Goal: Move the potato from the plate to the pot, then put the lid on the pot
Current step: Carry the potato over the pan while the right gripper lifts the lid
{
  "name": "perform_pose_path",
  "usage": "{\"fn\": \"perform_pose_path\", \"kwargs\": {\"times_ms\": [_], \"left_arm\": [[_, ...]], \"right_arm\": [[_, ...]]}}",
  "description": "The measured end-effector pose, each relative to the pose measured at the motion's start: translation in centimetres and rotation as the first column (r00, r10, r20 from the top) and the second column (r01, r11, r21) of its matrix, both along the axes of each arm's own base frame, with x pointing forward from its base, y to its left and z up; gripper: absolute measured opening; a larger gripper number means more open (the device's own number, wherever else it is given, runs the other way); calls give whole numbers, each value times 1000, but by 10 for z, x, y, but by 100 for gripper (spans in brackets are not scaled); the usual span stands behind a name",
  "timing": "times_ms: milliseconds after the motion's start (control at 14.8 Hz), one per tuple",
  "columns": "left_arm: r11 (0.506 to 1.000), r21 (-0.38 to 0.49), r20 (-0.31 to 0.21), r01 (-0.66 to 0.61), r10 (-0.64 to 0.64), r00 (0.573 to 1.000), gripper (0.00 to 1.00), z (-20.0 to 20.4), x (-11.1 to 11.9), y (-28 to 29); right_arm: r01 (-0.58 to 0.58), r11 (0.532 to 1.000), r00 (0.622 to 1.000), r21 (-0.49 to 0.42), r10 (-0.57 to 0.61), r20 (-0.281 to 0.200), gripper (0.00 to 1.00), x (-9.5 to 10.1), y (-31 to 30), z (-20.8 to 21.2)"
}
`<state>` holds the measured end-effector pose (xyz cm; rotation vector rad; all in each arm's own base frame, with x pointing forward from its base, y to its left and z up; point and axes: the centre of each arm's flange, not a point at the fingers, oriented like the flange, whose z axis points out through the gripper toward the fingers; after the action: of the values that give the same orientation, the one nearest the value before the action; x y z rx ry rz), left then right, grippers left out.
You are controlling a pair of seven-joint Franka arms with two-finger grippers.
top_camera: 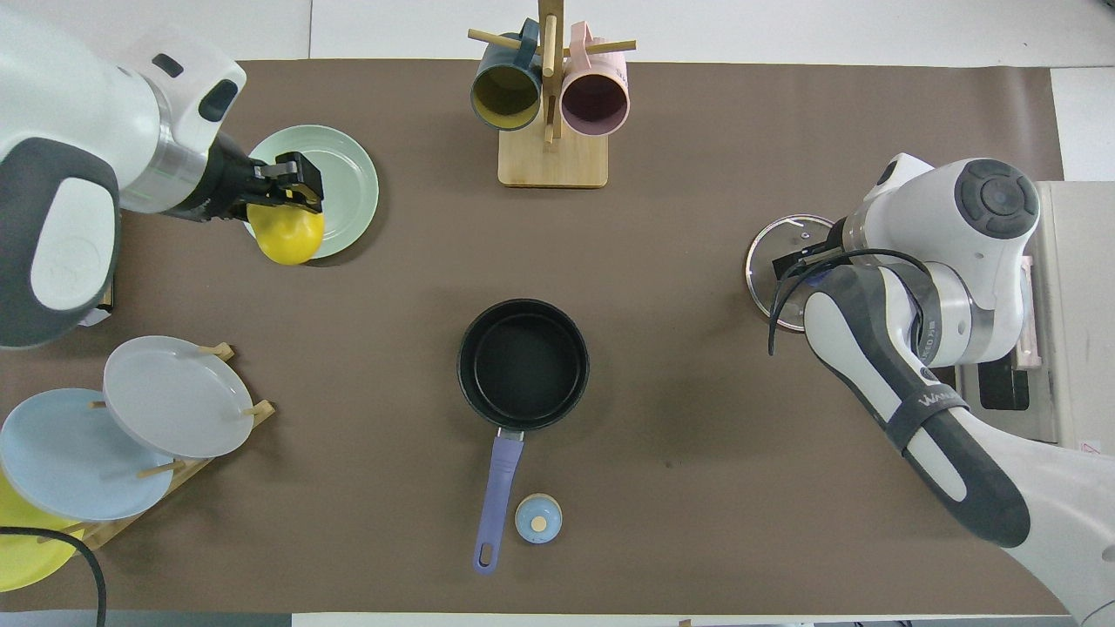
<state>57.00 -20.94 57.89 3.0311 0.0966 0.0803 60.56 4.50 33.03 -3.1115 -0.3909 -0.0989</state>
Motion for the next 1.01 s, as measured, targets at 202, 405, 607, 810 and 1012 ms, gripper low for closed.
{"fn": "perform_pose_path", "kwargs": {"times_ms": [202, 405, 607, 810, 1012], "left_arm": [[1000, -1, -19, -11, 11, 1000, 65, -18, -57, -81], [1000, -12, -9, 6, -6, 1000, 65, -68, -92, -130], [999, -14, -4, 30, -30, 1000, 65, -119, -111, -150], [999, -9, -10, 47, -47, 999, 65, -160, -122, -159], [999, -3, -20, 54, -54, 998, 65, -173, -127, -164]], "right_arm": [[3, 1000, 1000, 0, -3, -2, 100, 0, -2, -2], [10, 1000, 1000, -1, -10, -5, 94, 0, -6, -3], [11, 1000, 1000, -1, -11, -11, 77, -1, -7, -6], [11, 1000, 1000, -1, -11, -14, 74, -2, -7, -8], [10, 1000, 1000, -1, -10, -14, 66, -2, -6, -7]]}}
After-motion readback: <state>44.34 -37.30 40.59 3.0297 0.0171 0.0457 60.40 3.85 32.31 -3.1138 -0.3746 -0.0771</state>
